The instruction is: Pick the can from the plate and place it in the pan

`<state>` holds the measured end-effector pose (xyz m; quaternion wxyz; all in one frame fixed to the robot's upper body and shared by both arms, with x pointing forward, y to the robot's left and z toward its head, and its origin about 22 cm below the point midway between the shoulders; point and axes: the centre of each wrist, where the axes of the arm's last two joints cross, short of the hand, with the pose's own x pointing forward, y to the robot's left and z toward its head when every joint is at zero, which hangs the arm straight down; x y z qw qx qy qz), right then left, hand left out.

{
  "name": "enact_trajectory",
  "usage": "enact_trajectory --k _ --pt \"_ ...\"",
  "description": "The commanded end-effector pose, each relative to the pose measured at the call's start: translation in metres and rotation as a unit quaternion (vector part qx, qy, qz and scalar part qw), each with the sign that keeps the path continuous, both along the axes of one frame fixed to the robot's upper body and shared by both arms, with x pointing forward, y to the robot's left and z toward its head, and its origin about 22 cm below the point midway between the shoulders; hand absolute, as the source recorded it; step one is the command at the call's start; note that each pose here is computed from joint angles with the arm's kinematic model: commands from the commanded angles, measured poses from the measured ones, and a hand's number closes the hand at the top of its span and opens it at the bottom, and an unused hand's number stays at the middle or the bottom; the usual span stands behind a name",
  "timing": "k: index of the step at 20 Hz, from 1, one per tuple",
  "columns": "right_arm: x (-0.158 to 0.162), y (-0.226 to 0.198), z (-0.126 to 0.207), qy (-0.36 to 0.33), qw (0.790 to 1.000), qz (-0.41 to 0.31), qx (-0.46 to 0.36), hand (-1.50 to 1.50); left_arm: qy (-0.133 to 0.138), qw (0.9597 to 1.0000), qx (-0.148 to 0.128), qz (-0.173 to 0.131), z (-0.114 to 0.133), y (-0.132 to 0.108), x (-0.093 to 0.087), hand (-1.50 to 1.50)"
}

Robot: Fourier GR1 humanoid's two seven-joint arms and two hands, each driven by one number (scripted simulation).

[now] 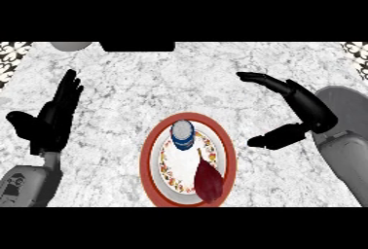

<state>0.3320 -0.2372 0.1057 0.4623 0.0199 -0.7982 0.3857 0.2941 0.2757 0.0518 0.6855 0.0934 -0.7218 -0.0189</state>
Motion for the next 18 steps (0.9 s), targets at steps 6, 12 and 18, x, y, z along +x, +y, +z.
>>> enact_trajectory --k 6,12,18 --pt "0.001 0.028 0.095 -0.011 0.979 0.011 -0.205 -1.5 0.005 1.0 0.006 -0.002 -0.016 0.008 -0.006 0.0" --pt "-0.001 0.069 0.143 -0.051 0.973 0.009 -0.223 -1.5 0.004 1.0 0.007 -0.002 0.014 -0.002 0.01 0.0" --pt "0.006 0.107 0.14 -0.016 0.976 0.038 -0.213 -1.5 0.002 0.9999 0.001 -0.01 0.005 -0.002 0.005 0.0"
